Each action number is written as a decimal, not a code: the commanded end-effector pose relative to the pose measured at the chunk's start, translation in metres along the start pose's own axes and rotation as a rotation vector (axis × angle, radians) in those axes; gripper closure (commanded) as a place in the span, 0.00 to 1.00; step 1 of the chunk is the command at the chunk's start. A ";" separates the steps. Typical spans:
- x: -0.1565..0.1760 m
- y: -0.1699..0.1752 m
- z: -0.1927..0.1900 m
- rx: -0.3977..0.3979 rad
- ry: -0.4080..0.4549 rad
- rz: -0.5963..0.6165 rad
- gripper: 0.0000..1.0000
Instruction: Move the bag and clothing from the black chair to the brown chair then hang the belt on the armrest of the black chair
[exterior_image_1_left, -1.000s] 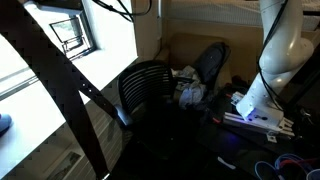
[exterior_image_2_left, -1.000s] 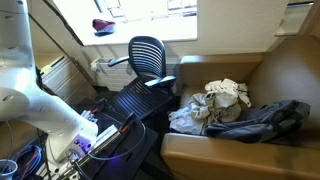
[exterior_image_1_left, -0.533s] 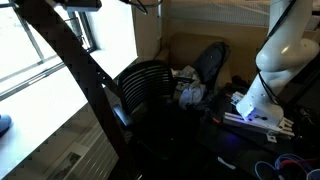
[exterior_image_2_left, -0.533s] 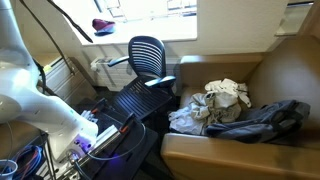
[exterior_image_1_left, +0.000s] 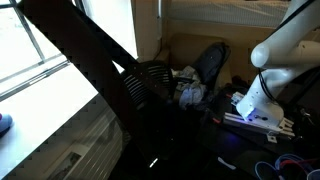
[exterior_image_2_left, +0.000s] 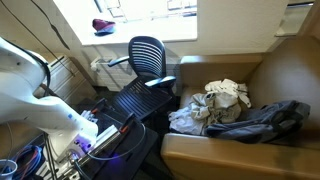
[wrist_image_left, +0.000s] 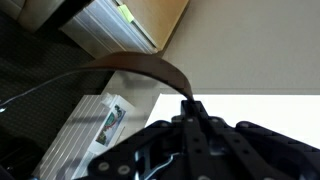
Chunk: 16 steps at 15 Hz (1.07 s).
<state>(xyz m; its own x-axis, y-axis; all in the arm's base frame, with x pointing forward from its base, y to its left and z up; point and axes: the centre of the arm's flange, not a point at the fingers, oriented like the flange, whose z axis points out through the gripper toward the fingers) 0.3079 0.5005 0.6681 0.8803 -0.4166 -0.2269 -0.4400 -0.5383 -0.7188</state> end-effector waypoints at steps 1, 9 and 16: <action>0.003 0.000 0.001 -0.001 0.004 0.001 0.96; 0.014 0.000 -0.002 0.003 0.008 0.006 0.96; 0.069 -0.046 -0.142 0.167 0.324 -0.089 0.99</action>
<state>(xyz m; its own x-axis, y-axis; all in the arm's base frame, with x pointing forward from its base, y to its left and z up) 0.3632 0.4425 0.7258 0.8540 -0.5171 -0.0573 -0.3463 -0.4827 -0.8044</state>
